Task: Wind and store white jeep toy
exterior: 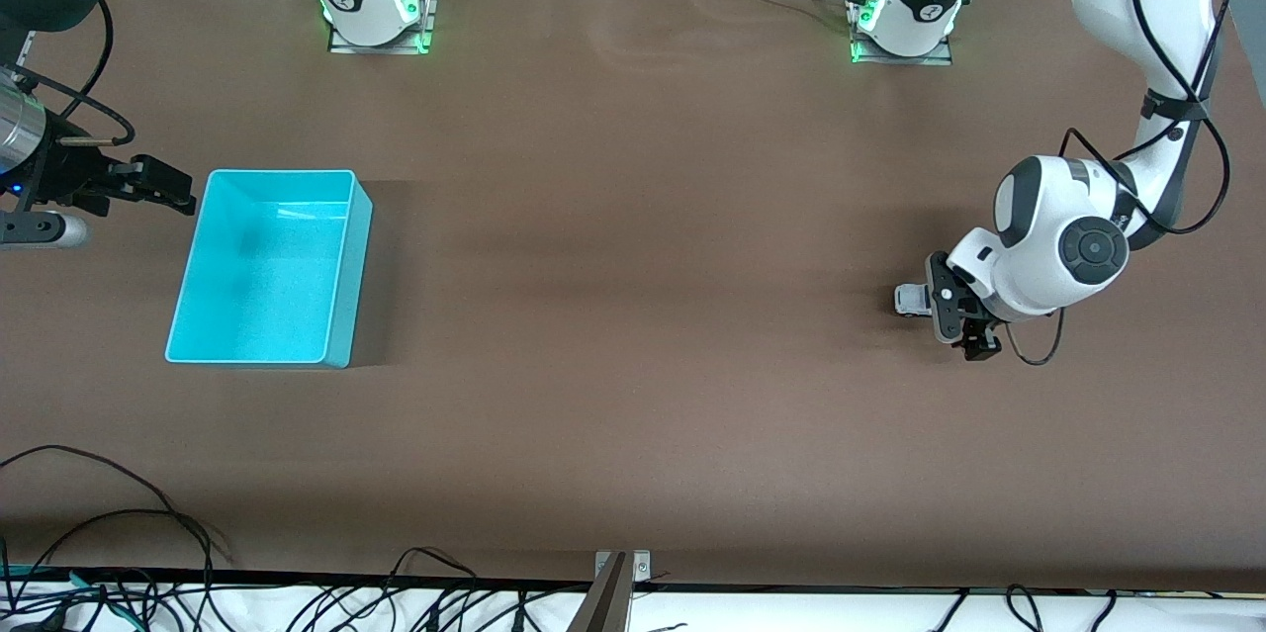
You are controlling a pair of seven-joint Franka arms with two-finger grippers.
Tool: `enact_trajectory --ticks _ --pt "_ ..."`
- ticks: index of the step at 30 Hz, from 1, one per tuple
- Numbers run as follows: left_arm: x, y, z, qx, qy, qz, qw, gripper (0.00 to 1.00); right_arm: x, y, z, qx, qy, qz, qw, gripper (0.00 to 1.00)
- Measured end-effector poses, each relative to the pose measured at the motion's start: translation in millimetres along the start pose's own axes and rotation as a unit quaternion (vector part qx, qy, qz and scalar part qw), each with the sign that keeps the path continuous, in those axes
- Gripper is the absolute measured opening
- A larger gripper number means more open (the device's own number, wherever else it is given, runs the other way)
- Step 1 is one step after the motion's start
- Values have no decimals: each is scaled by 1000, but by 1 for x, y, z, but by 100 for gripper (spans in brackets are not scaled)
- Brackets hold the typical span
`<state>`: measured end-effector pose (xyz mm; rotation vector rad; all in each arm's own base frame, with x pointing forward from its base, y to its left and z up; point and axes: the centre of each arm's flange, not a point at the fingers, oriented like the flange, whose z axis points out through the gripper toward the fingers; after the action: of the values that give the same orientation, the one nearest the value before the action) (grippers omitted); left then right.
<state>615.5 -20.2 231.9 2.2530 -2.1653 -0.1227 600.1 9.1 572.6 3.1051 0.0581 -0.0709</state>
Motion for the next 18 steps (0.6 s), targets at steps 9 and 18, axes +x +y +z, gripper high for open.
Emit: enact_trajectory --ticks 9,18 --pt "-14 14 22 -11 2 13 1000 100 0 0 0 0 0 0 1000 100" --pt "-17 29 42 -5 6 19 1000 100 0 0 0 0 0 0 1000 100"
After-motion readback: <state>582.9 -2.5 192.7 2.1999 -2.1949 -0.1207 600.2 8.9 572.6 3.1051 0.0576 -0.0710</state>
